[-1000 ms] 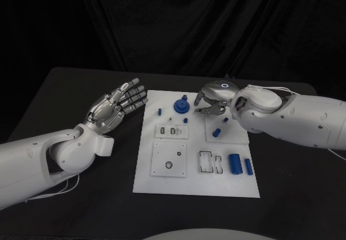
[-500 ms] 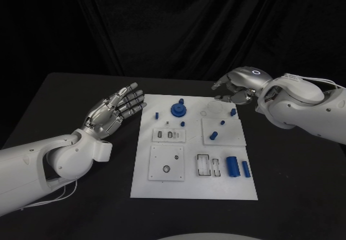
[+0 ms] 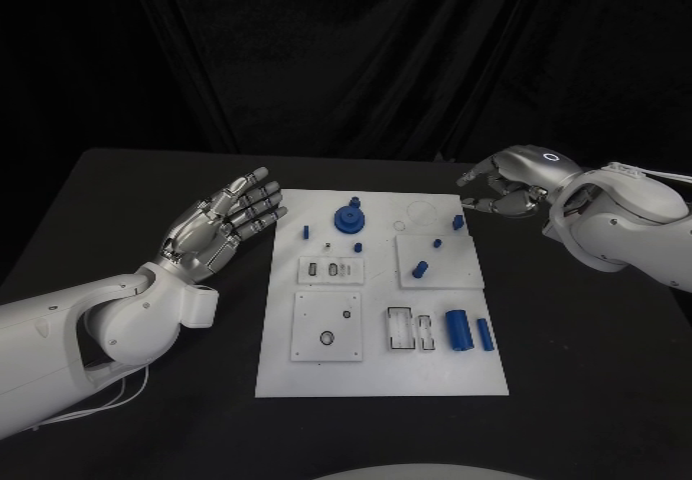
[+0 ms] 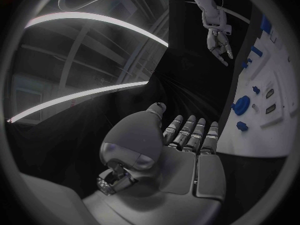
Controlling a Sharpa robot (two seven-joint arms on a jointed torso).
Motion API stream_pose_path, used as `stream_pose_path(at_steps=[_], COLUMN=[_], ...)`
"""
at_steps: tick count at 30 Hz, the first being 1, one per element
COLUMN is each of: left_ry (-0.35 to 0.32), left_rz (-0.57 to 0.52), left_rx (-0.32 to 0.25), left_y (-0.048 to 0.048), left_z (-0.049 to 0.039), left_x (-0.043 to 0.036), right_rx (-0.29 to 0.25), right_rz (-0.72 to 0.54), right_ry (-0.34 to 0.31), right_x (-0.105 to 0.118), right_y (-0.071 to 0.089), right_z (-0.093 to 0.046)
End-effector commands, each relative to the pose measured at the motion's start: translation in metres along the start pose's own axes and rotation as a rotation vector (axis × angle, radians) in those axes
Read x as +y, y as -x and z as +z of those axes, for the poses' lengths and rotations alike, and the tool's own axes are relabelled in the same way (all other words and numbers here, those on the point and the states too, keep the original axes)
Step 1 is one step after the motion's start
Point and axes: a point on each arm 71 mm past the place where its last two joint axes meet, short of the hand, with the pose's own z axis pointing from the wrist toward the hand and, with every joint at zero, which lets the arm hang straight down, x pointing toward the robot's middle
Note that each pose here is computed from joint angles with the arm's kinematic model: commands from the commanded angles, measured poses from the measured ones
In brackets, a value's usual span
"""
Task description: Assemble the parts on the task board
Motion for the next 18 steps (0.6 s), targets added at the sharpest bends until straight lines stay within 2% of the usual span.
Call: stream_pose_path(at_steps=[1,6,18], left_ry=[-0.062,-0.06,-0.059], left_rz=[-0.008,-0.011,-0.01], left_rx=[0.013,0.017,0.016], left_y=[-0.0009,-0.0017,-0.0007], left_z=[-0.0001,0.0004,-0.0002], left_x=[-0.0033,-0.0028,-0.003], right_rx=[-0.03,-0.01,0.032], right_rz=[0.008,0.014,0.021], right_ry=[-0.038,-0.062,-0.081], right_x=[-0.008,-0.015,-0.015], right_y=[-0.001,-0.009,-0.026], right_z=[-0.004,-0.008,-0.007])
